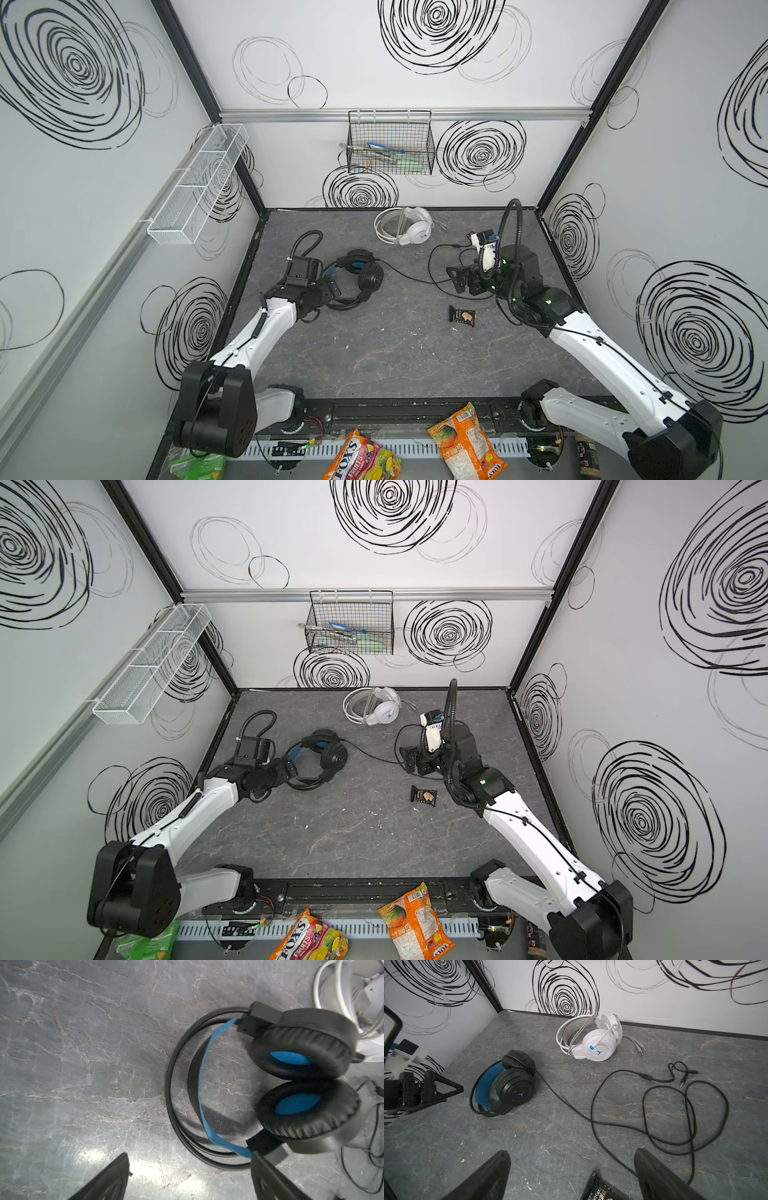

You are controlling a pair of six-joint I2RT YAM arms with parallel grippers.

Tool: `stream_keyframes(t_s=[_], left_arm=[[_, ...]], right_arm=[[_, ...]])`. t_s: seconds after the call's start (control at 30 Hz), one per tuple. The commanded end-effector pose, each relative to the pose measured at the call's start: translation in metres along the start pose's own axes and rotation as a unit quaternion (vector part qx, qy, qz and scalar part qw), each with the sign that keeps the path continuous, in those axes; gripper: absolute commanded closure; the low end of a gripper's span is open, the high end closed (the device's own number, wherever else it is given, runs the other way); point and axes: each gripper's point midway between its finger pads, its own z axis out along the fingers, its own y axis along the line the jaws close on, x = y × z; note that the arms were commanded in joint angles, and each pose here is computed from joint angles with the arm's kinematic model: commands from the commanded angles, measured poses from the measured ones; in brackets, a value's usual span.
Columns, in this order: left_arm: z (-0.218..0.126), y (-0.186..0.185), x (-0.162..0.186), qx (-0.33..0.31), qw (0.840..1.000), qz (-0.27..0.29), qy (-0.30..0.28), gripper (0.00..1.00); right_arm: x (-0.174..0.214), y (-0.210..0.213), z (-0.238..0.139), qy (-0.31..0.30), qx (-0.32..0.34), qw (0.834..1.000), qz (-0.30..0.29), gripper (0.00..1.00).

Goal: Wrap the headphones
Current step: 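Grasp the black headset headband with the left gripper while the right reaches the cable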

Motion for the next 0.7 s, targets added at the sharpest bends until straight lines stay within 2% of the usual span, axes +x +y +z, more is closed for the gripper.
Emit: stream_keyframes(t_s=[0.0,0.13,0.27,0.53,0.67], left_arm=[[0.014,-0.001,-0.009,0.003,1.0,-0.026,-0.01,0.07],[0.034,0.003,-0.006,-0.01,0.998,-0.056,0.001,0.07],[0.053,0.004,-0.003,-0.032,0.998,-0.055,0.013,0.09],[0.075,0.009,0.007,-0.075,0.996,-0.036,0.031,0.29],[0.087,0.015,0.017,-0.083,0.995,-0.049,0.038,0.39]], right_arm=[[-0.011,0.004,-0.002,-0.01,-0.004,1.0,-0.007,0.03],[-0.014,0.006,0.003,-0.011,-0.009,1.0,-0.004,0.03],[-0.018,0.008,0.008,-0.012,-0.013,1.0,-0.007,0.03],[-0.024,0.007,0.012,-0.012,-0.005,1.0,-0.027,0.03],[-0.021,0.01,0.013,-0.01,-0.004,0.999,-0.04,0.03]])
